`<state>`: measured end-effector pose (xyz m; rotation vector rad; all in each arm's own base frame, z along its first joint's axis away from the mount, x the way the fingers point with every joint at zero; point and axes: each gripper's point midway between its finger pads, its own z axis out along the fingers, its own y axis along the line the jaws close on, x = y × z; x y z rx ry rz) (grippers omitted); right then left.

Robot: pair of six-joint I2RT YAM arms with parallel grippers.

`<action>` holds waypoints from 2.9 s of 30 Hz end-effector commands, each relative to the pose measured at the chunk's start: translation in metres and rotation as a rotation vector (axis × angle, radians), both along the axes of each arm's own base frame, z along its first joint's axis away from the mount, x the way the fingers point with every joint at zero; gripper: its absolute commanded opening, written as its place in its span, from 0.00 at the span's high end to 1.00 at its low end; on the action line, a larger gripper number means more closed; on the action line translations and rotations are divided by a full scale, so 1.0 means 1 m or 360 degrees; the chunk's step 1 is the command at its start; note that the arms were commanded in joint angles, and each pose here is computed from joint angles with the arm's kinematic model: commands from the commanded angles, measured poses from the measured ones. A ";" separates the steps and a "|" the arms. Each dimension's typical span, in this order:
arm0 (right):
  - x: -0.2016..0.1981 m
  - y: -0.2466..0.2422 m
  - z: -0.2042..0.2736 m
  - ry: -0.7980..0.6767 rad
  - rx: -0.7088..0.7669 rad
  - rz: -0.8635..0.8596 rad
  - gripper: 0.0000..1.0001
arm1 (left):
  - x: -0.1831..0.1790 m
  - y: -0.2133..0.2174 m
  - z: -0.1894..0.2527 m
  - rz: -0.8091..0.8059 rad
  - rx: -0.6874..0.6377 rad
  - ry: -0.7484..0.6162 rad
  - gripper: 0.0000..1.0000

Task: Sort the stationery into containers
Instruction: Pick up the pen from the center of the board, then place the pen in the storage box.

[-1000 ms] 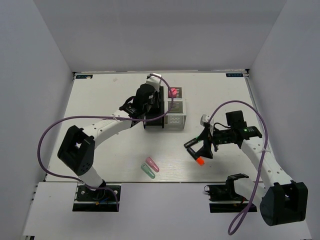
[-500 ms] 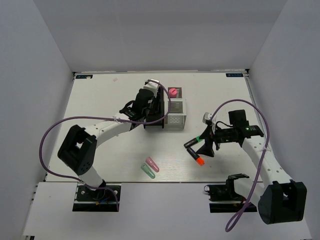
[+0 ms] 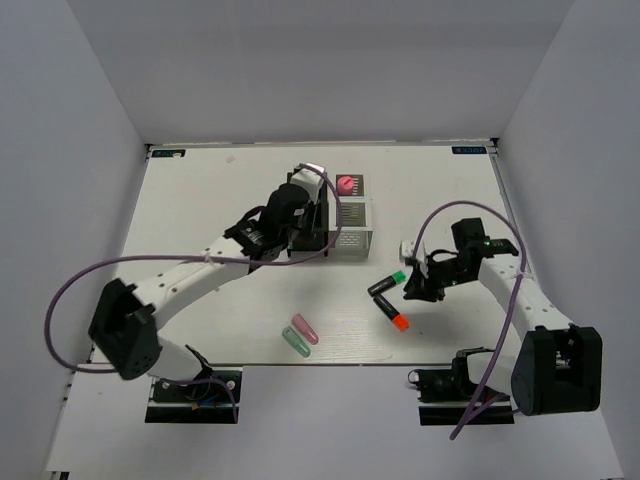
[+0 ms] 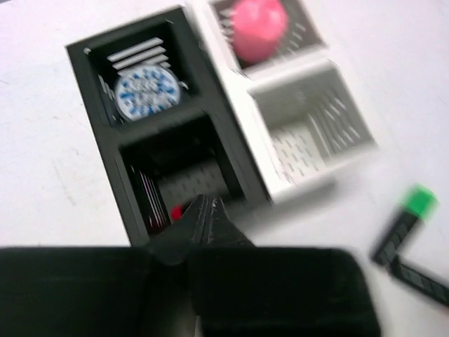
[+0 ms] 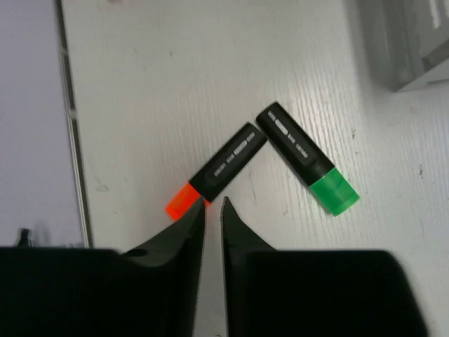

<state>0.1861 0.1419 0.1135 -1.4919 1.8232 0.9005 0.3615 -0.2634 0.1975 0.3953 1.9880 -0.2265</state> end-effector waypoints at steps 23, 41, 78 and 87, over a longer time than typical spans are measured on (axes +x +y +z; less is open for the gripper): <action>0.093 0.001 -0.062 -0.0530 -0.0383 0.0892 0.24 | -0.211 0.131 -0.089 -0.0045 0.0011 0.0680 0.03; 0.067 -0.014 -0.128 -0.0353 -0.0712 0.1028 0.76 | -0.215 0.130 -0.085 -0.0066 -0.0036 0.0671 0.03; 0.214 0.192 0.154 -0.2087 -0.1602 0.0763 1.00 | -0.232 0.149 -0.079 -0.0056 -0.0154 0.0560 0.02; 0.200 0.201 0.112 -0.2079 -0.1747 0.1150 1.00 | -0.233 0.147 -0.077 -0.0085 -0.0180 0.0544 0.02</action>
